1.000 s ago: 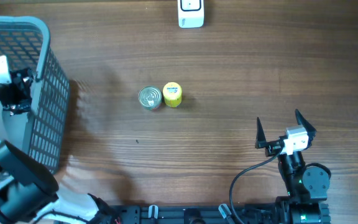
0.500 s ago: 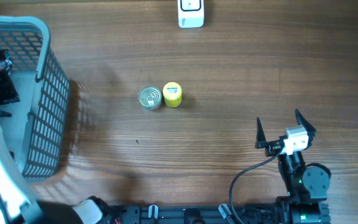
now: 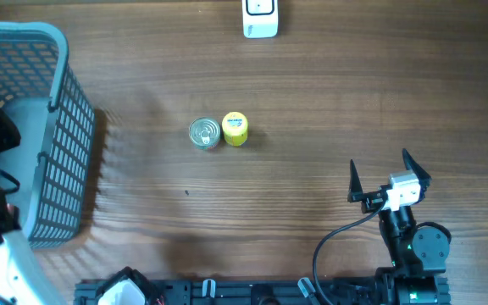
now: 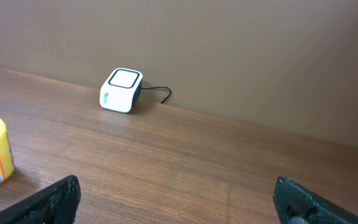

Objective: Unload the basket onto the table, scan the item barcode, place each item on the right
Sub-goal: 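Lift the hex wrench package out and carry it toward the scanner, then release the package beside the scanner and raise the left gripper, then move the left gripper back into the basket toward the tissue pack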

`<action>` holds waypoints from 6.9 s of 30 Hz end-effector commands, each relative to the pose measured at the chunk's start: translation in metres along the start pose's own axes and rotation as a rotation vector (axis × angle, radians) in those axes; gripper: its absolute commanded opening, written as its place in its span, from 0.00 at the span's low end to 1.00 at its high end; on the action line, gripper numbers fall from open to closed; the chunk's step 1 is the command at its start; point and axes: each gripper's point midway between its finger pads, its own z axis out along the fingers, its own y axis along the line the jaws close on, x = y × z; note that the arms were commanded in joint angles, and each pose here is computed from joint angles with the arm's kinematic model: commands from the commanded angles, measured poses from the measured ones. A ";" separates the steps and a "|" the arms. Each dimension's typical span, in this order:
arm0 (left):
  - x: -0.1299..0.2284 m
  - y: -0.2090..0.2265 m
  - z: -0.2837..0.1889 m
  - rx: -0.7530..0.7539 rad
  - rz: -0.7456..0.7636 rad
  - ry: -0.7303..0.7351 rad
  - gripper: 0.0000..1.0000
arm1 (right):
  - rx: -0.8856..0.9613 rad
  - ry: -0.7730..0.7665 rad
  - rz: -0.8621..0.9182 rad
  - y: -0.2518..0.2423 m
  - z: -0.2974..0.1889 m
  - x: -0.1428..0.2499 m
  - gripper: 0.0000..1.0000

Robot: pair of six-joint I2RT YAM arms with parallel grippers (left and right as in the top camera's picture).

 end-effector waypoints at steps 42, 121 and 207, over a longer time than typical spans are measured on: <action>0.090 -0.213 0.053 0.640 0.016 0.463 0.14 | 0.010 -0.001 0.018 -0.001 0.000 0.000 1.00; -0.070 -0.091 0.021 -0.082 -0.318 0.036 1.00 | 0.010 -0.001 0.018 -0.001 0.000 0.000 1.00; 0.197 0.109 0.056 -0.292 -0.209 0.764 1.00 | 0.010 -0.001 0.018 -0.001 0.000 0.000 1.00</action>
